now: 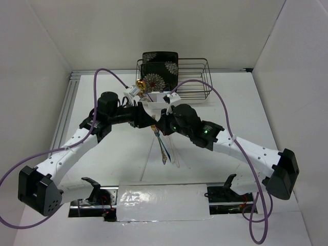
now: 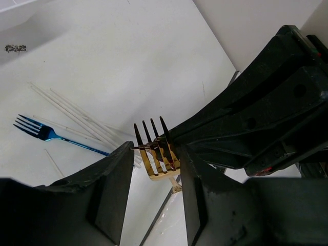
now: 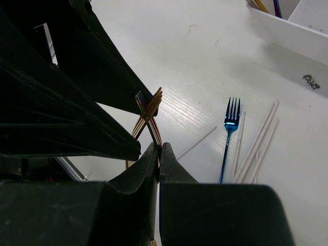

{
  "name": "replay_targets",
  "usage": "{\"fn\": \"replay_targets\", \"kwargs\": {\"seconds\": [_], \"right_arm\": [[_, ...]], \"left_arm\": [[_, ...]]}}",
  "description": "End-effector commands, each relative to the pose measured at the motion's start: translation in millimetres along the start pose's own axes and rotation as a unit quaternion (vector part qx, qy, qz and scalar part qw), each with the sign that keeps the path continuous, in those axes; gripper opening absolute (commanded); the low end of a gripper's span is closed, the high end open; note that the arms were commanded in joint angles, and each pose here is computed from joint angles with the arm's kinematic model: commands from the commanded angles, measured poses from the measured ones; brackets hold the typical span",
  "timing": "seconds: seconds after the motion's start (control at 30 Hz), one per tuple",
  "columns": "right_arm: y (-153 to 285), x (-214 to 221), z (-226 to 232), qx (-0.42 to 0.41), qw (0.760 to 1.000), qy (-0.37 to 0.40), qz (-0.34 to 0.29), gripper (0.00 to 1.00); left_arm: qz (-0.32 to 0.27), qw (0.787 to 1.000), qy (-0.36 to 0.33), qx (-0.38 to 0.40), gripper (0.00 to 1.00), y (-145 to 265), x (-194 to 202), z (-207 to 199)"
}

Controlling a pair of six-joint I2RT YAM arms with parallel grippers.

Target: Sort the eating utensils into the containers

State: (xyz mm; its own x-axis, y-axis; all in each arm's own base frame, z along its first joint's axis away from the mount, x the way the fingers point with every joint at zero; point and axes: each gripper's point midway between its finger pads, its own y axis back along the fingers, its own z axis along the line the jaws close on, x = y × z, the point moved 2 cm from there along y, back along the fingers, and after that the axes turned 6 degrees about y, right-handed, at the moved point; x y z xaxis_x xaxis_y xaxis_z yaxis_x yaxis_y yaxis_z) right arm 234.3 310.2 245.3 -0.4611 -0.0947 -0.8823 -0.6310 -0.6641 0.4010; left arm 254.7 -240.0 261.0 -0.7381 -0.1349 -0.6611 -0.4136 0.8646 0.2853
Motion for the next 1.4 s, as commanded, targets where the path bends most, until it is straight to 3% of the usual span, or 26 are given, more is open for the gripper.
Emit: {"fn": "replay_targets", "kwargs": {"seconds": [0.0,0.33,0.5,0.97,1.2,1.37], "right_arm": [[7,-26,4,0.009,0.999,-0.001,-0.032,0.00],[13,-28,3,0.010,0.999,-0.005,-0.044,0.00],[19,-25,-9,0.043,0.998,-0.008,-0.044,0.00],[33,-21,-39,0.106,0.994,-0.014,-0.037,0.00],[39,-23,-34,0.053,0.997,0.010,-0.061,0.00],[36,-18,-54,0.116,0.993,0.005,-0.035,0.00]], "left_arm": [[-0.011,1.000,-0.023,0.019,0.52,1,-8,-11],[0.003,0.999,-0.037,0.021,0.41,-7,0,-8],[0.004,0.998,-0.057,0.021,0.23,-11,2,-10],[-0.004,0.991,-0.125,0.041,0.13,-5,-11,-23],[0.019,0.978,-0.182,0.104,0.13,3,-8,-37],[0.032,0.982,-0.166,0.085,0.12,0,-15,-32]]}}
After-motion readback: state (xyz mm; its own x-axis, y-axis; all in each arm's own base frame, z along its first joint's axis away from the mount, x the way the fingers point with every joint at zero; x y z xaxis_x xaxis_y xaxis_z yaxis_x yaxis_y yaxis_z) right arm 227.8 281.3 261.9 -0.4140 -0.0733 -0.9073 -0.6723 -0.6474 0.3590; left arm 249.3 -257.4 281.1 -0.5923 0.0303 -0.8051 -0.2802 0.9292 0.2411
